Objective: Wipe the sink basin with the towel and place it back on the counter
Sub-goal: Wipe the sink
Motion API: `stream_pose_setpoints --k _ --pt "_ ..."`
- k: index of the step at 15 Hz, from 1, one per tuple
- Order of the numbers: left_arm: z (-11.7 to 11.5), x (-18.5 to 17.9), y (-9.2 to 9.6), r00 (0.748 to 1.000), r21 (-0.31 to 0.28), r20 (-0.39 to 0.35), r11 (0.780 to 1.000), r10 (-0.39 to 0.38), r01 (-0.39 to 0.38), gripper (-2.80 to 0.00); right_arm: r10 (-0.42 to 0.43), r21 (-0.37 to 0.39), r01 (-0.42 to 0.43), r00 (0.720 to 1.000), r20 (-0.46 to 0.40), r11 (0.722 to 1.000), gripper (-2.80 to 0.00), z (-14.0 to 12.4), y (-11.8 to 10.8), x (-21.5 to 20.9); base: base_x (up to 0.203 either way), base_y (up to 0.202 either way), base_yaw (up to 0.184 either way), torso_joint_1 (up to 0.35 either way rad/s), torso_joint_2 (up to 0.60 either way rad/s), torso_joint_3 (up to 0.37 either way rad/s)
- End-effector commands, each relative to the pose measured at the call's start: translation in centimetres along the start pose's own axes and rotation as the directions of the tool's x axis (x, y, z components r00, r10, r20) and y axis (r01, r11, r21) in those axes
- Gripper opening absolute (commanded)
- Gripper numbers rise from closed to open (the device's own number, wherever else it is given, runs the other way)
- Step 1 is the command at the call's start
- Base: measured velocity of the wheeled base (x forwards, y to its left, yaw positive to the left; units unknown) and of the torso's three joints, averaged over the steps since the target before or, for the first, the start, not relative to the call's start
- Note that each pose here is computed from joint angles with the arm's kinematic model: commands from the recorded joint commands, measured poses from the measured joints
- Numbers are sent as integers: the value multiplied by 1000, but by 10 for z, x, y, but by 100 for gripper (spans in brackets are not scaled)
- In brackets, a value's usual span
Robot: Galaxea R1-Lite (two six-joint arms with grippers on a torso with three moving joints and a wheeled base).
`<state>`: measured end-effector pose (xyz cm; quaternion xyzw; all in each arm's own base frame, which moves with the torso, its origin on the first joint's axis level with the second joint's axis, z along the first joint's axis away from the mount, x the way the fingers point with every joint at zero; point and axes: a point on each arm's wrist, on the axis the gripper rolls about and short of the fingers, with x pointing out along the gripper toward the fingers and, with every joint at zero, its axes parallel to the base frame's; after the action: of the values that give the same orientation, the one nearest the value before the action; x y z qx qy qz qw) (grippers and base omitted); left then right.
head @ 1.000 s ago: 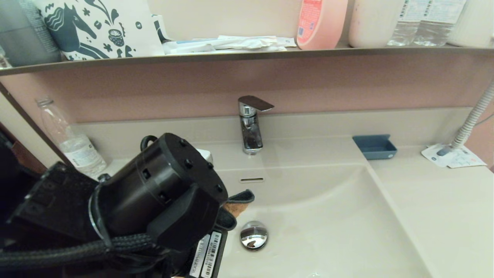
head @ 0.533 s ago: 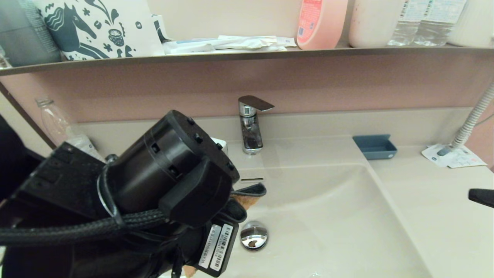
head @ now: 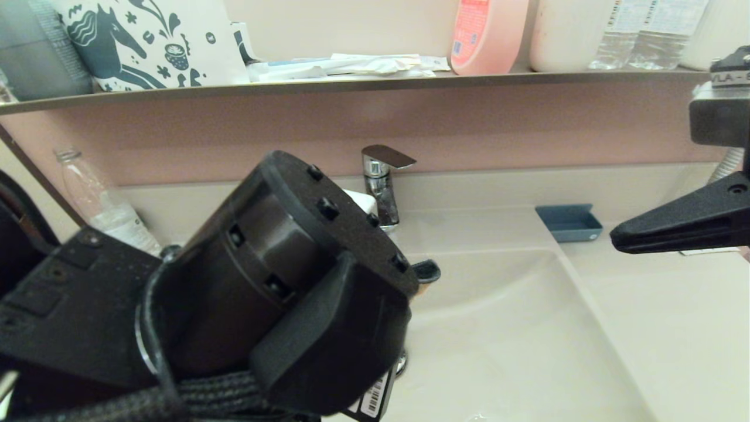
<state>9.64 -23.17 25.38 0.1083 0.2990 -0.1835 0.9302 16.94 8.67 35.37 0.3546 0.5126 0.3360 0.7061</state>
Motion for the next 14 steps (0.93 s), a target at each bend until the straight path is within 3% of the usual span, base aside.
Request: stream_pose_setpoints --k 1,2,4,7,9,11,14 --pt "-3 2 -5 1000 12 3 1000 8 -8 -280 -95 132 114 985 -142 985 -280 27 -10 31 0 0 0 0 0 0" --pt "-4 3 -7 1000 17 0 1000 11 -11 -280 -130 153 162 971 -201 975 -280 32 -16 40 0 0 0 0 0 0" --pt "-6 4 -12 1000 25 11 1000 8 -9 -280 -238 136 275 941 -238 952 -280 42 -27 58 0 0 0 0 0 0" --pt "-9 4 -26 998 22 53 999 -24 23 -280 -266 15 282 920 -286 959 -280 39 -31 61 0 0 0 0 0 0" --pt "-12 2 -30 998 28 52 999 -37 36 -280 -240 -43 238 924 -298 970 -280 35 -28 59 0 0 0 0 0 0" --pt "-17 -6 -37 995 50 52 996 -79 77 -280 -181 -138 143 931 -319 980 -280 32 -25 54 0 0 0 0 0 0" --pt "-19 -6 -47 993 63 58 993 -100 96 -280 -160 -189 102 933 -323 977 -280 30 -20 57 0 0 0 0 0 0"
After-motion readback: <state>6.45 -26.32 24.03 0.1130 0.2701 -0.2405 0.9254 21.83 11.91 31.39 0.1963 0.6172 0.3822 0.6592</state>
